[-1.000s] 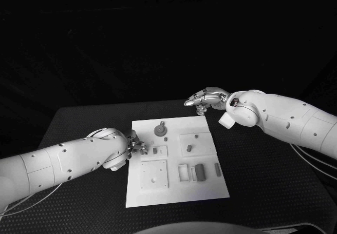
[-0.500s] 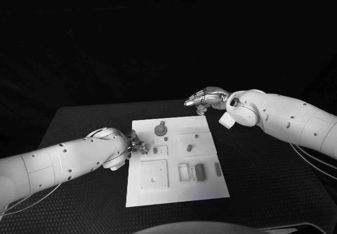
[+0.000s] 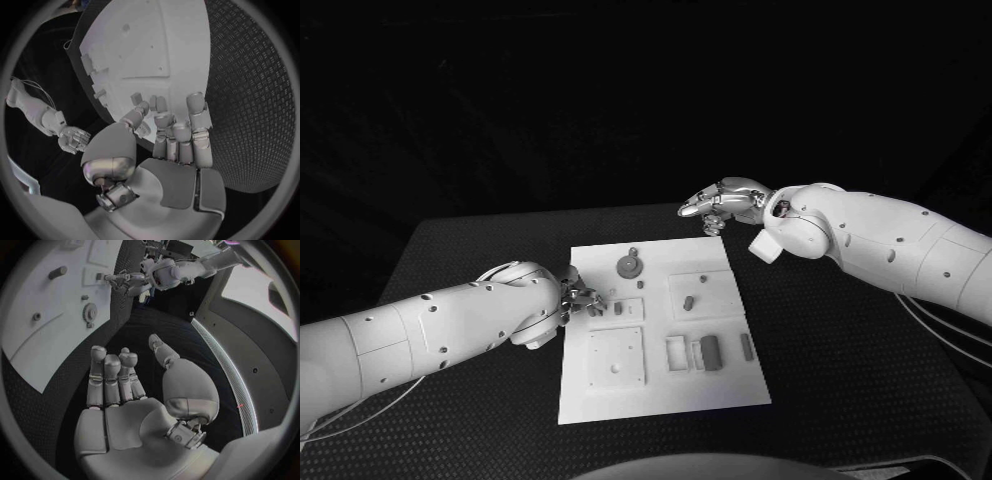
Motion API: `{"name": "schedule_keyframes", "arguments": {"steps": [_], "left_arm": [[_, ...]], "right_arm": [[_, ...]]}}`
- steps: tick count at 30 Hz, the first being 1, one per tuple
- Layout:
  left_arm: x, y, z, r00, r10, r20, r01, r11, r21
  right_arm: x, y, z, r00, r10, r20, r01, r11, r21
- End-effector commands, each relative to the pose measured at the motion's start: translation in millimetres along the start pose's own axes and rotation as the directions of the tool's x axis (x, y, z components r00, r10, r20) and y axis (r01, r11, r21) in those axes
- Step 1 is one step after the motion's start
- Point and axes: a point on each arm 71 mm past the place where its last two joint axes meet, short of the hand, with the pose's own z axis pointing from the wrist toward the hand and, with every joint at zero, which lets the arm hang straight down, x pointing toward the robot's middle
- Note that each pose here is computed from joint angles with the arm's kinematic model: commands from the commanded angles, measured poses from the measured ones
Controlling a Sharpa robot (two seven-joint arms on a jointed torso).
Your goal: Assemble the parts on the task board
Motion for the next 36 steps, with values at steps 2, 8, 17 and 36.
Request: {"name": "schedule_keyframes", "arguments": {"steps": [2,8,17,36], "left_arm": [[1.5,-2.0,0.0,1.000,0.006,-0.011,-0.006,1.000,0.005],[1.7,-2.3,-0.2,1.000,0.010,-0.012,-0.010,1.000,0.007],[0.4,-4.2,-0.4,0.998,0.066,0.015,-0.066,0.998,0.019],[1.3,-8.4,-2.3,0.997,0.067,0.030,-0.069,0.997,0.044]], "right_arm": [[1.4,0.4,0.1,1.000,-0.001,-0.013,0.001,1.000,-0.005],[1.3,0.3,-0.1,1.000,-0.001,-0.013,0.001,1.000,-0.004],[1.4,0.4,-0.1,1.000,-0.001,-0.012,0.001,1.000,-0.006],[1.9,0.1,-0.3,1.000,-0.001,-0.014,0.000,1.000,-0.006]]}}
